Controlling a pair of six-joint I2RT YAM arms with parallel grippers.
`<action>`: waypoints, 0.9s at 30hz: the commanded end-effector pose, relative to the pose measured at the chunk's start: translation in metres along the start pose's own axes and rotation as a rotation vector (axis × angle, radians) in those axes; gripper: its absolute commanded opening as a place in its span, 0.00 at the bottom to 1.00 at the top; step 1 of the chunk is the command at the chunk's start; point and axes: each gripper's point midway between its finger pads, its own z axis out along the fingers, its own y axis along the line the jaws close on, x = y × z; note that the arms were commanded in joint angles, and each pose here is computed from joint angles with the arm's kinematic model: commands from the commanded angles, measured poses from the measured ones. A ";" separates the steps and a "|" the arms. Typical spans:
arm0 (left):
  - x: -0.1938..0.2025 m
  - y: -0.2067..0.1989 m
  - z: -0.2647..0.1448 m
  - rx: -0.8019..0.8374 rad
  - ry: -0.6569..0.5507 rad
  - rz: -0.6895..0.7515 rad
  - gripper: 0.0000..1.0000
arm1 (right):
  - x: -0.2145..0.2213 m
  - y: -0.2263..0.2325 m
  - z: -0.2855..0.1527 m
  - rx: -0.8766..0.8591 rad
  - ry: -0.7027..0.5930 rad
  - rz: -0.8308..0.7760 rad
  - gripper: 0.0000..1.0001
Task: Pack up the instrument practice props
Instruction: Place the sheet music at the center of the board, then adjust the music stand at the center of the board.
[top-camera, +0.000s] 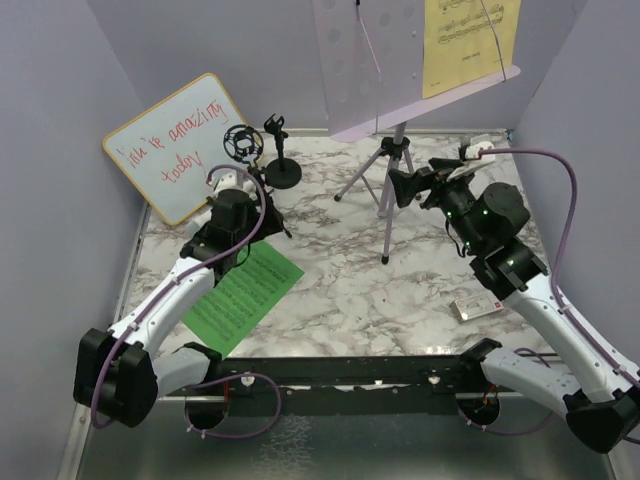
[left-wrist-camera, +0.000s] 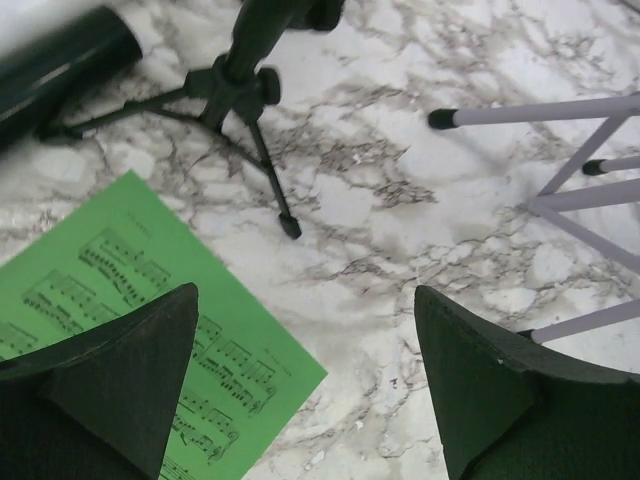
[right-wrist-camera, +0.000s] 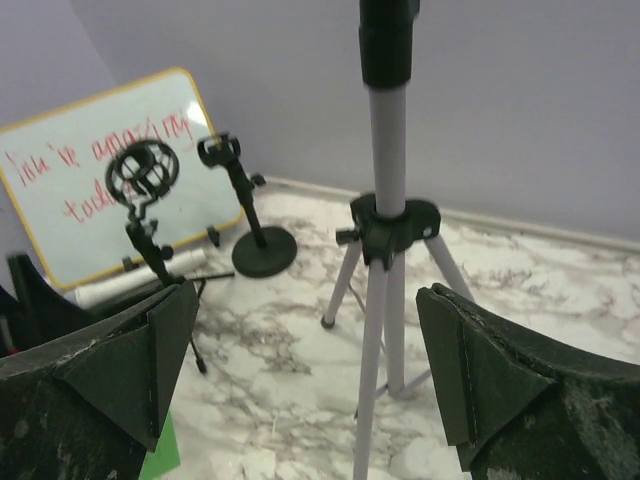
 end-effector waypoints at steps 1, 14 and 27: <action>-0.028 -0.025 -0.016 0.108 0.027 0.153 0.89 | 0.041 -0.002 0.008 0.001 0.063 0.003 1.00; -0.059 -0.006 -0.048 0.085 -0.134 0.335 0.99 | 0.021 -0.039 0.066 -0.084 -0.101 -0.015 0.96; -0.055 -0.003 -0.047 0.076 -0.127 0.330 0.99 | 0.023 -0.040 0.109 -0.150 -0.246 -0.102 0.73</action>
